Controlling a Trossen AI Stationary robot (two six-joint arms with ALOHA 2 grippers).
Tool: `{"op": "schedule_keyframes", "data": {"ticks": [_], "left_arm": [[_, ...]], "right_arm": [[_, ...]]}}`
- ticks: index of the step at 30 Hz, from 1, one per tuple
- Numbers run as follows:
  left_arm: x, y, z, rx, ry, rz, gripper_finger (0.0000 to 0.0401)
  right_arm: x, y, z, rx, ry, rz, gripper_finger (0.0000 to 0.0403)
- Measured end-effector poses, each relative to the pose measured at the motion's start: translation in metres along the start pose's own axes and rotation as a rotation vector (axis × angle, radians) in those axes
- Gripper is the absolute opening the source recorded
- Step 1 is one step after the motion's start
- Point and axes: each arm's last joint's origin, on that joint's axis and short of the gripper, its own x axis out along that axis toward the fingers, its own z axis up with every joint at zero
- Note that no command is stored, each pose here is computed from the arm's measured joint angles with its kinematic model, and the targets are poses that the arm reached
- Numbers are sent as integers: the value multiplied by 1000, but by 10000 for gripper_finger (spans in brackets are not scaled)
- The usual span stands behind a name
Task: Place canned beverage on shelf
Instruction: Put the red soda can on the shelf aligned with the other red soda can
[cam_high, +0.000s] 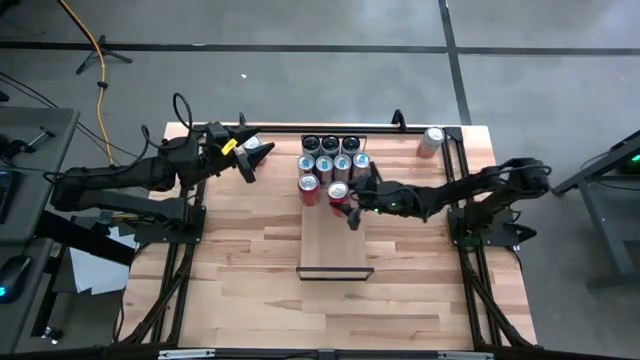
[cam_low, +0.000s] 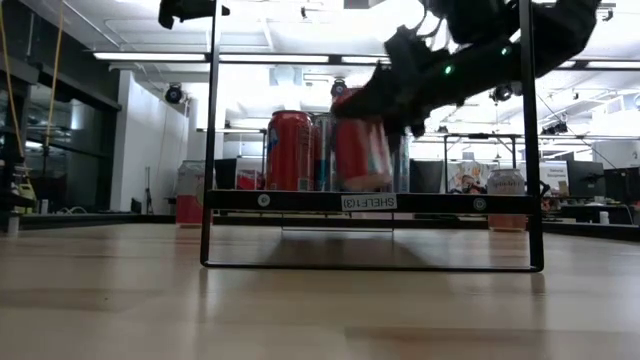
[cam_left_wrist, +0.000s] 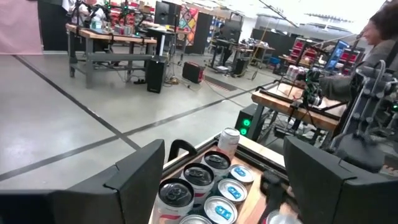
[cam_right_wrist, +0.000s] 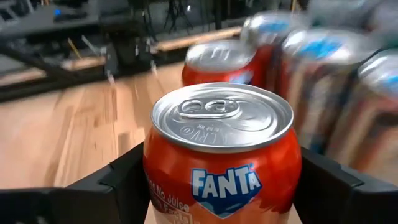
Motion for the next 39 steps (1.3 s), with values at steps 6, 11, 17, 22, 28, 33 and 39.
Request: {"op": "schedule_keyframes", "data": {"ticks": [6, 11, 17, 22, 28, 33, 39], "left_arm": [[0, 0, 0, -3, -4, 0, 278], [0, 0, 0, -2, -3, 0, 278], [0, 0, 0, -1, -2, 0, 278], [0, 0, 0, -1, -1, 0, 278], [0, 0, 0, 2, 2, 0, 278], [0, 0, 0, 2, 3, 0, 278], [0, 0, 0, 2, 4, -2, 278]], "right_arm": [[28, 7, -9, -19, -26, 4, 292], [44, 11, -12, -22, -27, 1, 294], [47, 12, -11, -54, -19, 4, 295], [45, 12, -10, -92, 0, 2, 296], [42, 11, -10, -103, 54, -6, 296], [36, 10, -6, -106, 77, -11, 296], [30, 8, -5, -130, 132, -20, 296]]}}
